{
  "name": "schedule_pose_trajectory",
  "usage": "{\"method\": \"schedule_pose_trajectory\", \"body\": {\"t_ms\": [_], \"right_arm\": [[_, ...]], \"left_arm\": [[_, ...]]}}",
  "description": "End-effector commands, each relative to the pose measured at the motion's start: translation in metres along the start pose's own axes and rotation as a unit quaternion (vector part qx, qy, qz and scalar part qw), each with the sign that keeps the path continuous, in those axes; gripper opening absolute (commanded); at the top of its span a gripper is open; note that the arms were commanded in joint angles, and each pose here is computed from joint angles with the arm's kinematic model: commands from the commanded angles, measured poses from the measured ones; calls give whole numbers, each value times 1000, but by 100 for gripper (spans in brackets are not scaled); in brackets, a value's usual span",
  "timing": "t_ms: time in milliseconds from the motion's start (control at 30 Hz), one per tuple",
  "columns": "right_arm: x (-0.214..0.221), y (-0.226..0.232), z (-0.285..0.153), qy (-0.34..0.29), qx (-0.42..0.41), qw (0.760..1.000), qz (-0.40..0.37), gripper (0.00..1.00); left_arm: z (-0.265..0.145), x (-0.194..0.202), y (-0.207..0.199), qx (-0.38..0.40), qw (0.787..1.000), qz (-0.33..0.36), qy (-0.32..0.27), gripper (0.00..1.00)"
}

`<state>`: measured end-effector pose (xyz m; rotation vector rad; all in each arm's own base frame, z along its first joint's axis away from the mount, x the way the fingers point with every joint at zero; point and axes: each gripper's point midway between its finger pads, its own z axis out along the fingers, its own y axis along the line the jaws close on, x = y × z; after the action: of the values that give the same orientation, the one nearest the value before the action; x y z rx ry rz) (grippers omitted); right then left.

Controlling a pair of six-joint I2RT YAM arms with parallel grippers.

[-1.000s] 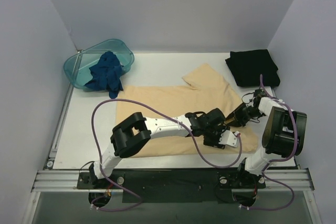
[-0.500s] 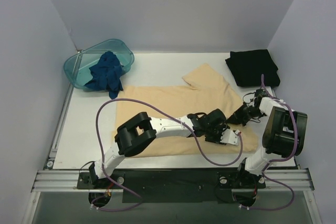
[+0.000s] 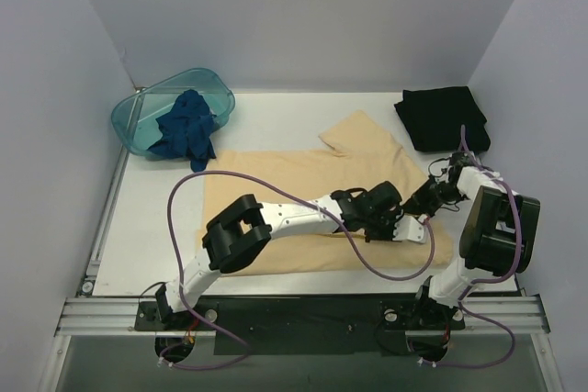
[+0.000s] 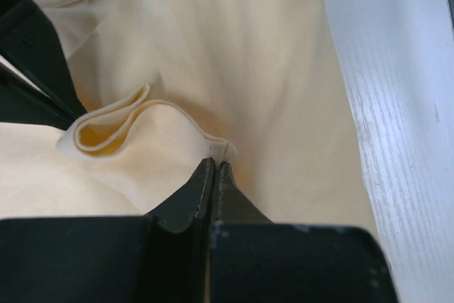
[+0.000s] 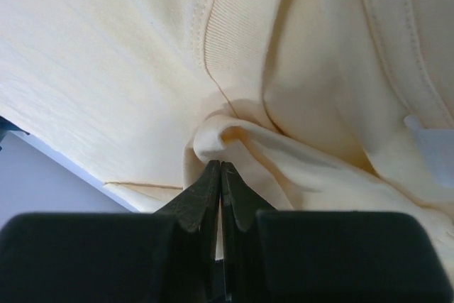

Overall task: Fold and stack the t-shirts
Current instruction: Fold the flattened tshirt in 1/3 of the way

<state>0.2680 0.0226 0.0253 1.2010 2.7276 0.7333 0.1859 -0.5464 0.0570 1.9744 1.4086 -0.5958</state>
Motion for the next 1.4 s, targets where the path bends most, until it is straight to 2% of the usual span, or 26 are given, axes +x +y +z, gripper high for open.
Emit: {"method": "schedule_pose_trajectory", "body": {"t_ms": [0,133,200,233,333,533,633,767,900,1000,1133,1233,1267,1367], "right_arm": [[-8,2,-17,-15,21,999,-24,0],[-12,-1,-32,-32,48,997,-50,0],[-13,-4,-40,-42,62,995,-62,13],[-12,-8,-44,-46,73,994,-63,24],[-4,-15,-47,-43,81,994,-65,38],[21,-23,-44,-32,72,995,-61,43],[28,-26,-43,-27,72,995,-67,43],[30,-25,-50,-36,79,991,-99,37],[37,-14,-51,-29,77,986,-145,20],[43,-8,-40,-6,87,981,-173,10],[34,-1,-26,-9,120,976,-182,5],[19,-3,-28,-36,149,975,-162,4],[12,-6,-32,-55,165,972,-158,4],[-3,-15,-45,-98,197,963,-156,5]], "left_arm": [[-30,-33,20,11,998,-50,-45,0],[-46,-29,37,12,995,-85,-54,0],[-50,-22,38,22,994,-94,-53,0],[-51,-20,40,20,994,-97,-51,0],[-52,-8,50,10,990,-134,-51,0],[-62,14,95,-44,966,-245,-63,0],[-68,30,120,-83,951,-293,-48,0],[-64,57,116,-87,922,-376,-20,0],[-60,71,111,-85,899,-430,-14,0],[-56,78,110,-86,893,-442,-13,0],[-52,87,107,-84,892,-445,-6,0],[-51,99,110,-99,885,-456,3,11],[-56,108,117,-121,878,-463,14,20],[-72,130,133,-174,856,-485,41,24]]}}
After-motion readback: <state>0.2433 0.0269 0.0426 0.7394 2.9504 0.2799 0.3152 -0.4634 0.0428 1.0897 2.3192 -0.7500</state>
